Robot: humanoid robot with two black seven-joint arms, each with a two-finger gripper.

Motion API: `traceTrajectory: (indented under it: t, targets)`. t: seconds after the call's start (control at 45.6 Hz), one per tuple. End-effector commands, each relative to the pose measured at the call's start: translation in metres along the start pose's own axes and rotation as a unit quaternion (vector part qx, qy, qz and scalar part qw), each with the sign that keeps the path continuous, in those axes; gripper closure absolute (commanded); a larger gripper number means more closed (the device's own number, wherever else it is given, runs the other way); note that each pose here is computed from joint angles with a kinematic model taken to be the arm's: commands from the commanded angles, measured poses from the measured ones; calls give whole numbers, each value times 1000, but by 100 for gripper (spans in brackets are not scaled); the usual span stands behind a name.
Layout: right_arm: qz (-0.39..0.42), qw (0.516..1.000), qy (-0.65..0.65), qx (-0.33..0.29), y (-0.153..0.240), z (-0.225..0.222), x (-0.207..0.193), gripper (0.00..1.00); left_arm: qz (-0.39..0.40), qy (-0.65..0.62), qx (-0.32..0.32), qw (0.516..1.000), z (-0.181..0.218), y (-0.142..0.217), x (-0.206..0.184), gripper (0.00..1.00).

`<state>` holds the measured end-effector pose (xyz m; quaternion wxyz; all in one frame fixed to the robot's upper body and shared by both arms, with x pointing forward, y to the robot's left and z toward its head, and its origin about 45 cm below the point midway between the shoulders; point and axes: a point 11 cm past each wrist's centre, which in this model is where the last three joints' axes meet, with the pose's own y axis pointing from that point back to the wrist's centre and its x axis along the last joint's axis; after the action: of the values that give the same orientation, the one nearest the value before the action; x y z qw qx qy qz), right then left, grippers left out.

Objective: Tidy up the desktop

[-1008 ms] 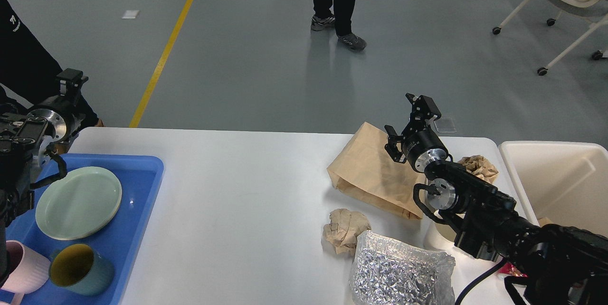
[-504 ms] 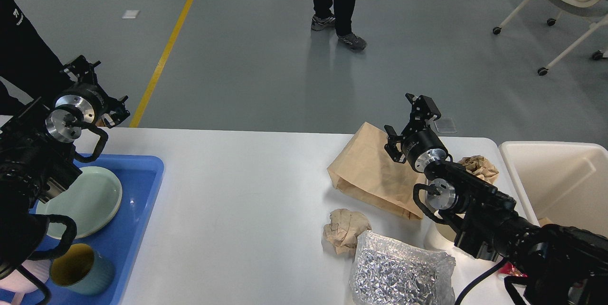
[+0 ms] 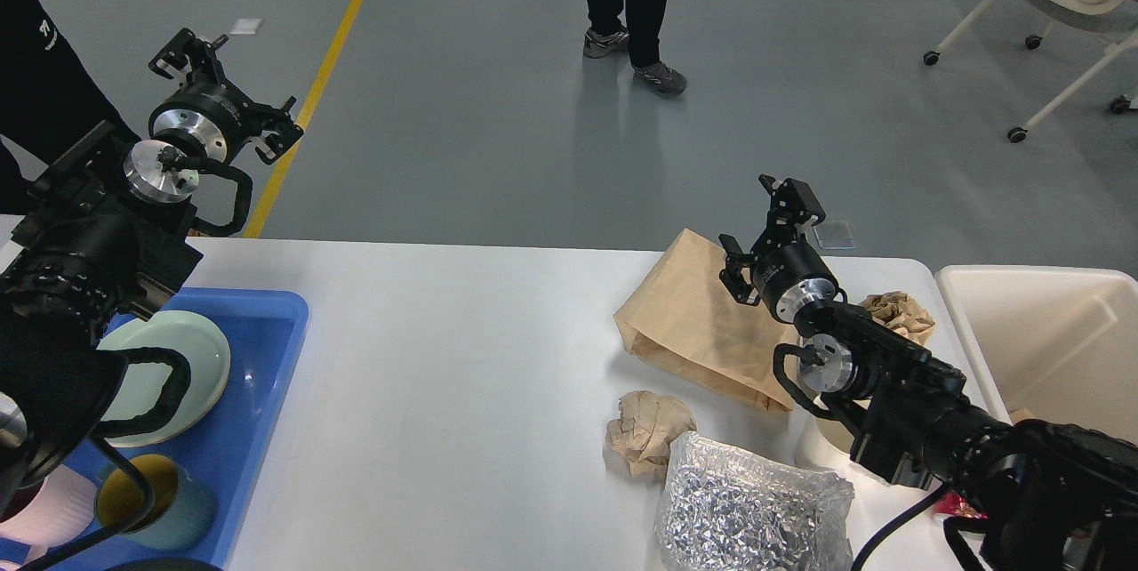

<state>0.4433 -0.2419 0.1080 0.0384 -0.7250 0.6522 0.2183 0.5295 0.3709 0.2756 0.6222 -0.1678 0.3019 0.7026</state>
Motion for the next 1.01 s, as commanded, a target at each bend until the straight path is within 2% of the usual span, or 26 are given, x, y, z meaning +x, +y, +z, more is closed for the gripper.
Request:
traceTrajectory:
  t: [0.0, 0.11, 0.263, 0.57, 0.723, 0.854, 0.986]
  targets:
    - [0, 1000, 0, 0, 0, 0, 0, 0, -7, -9, 11, 1000, -17, -1, -4, 4]
    - [0, 1000, 0, 0, 0, 0, 0, 0, -17, -54, 37, 998, -34, -1, -3, 4]
    - [0, 1000, 0, 0, 0, 0, 0, 0, -6, -83, 83, 993, -82, 0, -8, 4]
    - [0, 1000, 0, 0, 0, 0, 0, 0, 43, -73, 86, 993, -89, 0, 1, 4]
    - [0, 1000, 0, 0, 0, 0, 0, 0, 55, -60, 106, 991, -123, 8, 16, 4]
    - [0, 1000, 0, 0, 0, 0, 0, 0, 44, -54, 57, 996, -125, 7, 8, 4]
    - [0, 1000, 0, 0, 0, 0, 0, 0, 35, -54, -36, 997, -124, 11, 8, 4]
